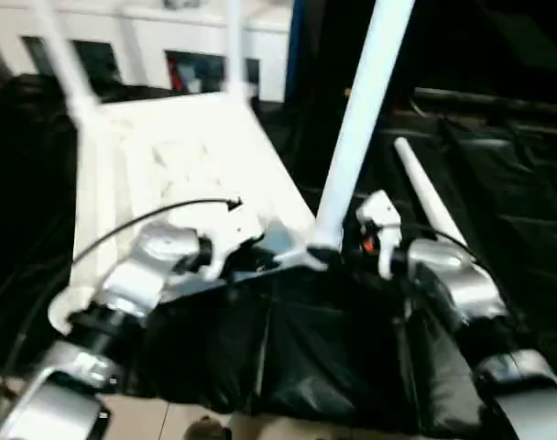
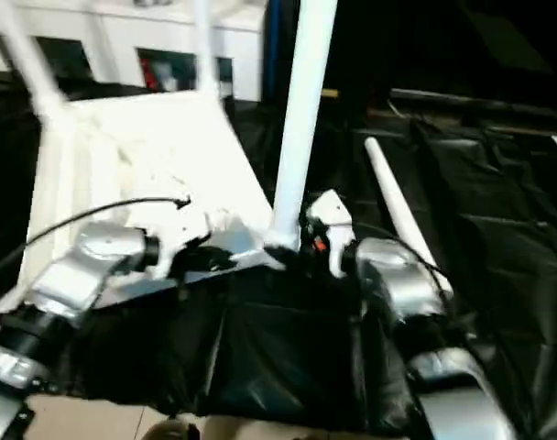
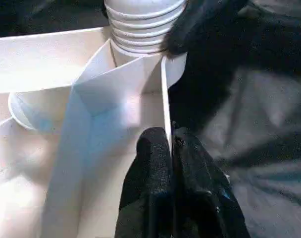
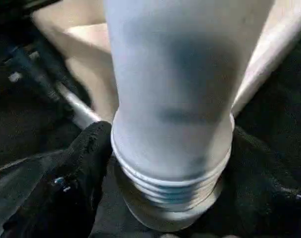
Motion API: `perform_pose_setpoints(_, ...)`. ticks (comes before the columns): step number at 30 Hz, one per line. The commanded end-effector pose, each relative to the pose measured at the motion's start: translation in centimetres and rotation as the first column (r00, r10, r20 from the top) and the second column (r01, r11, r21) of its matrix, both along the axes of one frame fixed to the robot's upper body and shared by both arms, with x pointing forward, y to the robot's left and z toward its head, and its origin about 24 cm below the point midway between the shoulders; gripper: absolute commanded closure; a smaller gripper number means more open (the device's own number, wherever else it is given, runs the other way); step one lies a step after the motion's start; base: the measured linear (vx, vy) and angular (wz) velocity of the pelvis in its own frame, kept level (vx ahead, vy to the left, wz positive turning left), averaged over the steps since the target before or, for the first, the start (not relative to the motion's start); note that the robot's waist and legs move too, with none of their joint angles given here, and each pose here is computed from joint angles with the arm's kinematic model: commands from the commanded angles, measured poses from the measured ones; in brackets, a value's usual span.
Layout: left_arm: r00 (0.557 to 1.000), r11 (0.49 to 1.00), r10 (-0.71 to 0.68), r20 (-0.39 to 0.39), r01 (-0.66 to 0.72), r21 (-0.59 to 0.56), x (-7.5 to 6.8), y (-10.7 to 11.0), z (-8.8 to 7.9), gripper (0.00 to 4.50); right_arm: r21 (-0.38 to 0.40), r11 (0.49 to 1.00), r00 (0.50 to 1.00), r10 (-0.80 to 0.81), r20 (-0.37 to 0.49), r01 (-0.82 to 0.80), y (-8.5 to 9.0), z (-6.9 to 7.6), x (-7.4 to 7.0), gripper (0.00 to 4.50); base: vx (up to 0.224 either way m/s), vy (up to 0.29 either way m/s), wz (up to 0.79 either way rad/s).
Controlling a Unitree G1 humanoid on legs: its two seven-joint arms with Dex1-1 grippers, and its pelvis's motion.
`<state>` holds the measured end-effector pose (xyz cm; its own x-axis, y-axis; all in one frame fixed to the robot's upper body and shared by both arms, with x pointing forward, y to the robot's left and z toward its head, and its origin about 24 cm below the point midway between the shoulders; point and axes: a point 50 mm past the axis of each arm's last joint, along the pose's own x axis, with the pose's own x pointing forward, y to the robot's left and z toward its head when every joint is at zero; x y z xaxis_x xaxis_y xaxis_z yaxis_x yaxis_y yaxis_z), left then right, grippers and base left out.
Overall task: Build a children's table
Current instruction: Insert table leg to table base
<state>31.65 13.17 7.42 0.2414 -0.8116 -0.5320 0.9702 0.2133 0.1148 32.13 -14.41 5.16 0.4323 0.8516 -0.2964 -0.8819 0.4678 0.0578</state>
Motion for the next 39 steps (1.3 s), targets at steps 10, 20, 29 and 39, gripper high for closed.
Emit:
perform_pose_setpoints(10, 0.985, 0.987, -0.159, 0.069, 0.160, -0.005, -0.2, -1.2, 1.2, 4.50, 0.004, 0.994, 0.994, 0.106, -0.005, -0.106, 1.2, -0.1, -1.4, 0.98, 0.000, 0.000, 0.00)
perform_pose_setpoints(20, 0.985, 0.987, -0.162, 0.065, 0.161, 0.007, -0.2, -0.8, 0.8, 4.50, -0.003, 0.992, 0.991, 0.129, -0.039, -0.129, 1.1, -0.7, -2.0, 1.67, 0.000, 0.000, 0.00)
perform_pose_setpoints(29, 0.990, 0.993, -0.119, 0.071, 0.120, -0.007, -0.1, -0.6, 0.5, 4.50, 0.036, 0.996, 0.994, 0.078, -0.070, -0.076, 1.1, -1.7, -2.3, 1.75, 0.000, 0.000, 0.00)
perform_pose_setpoints(39, 0.974, 0.979, 0.191, 0.124, -0.180, -0.093, 1.4, -2.6, -0.1, 4.50, 0.048, 0.907, 0.907, -0.413, -0.081, 0.418, 2.2, -4.1, 0.1, 1.75, 0.000, 0.000, 0.00)
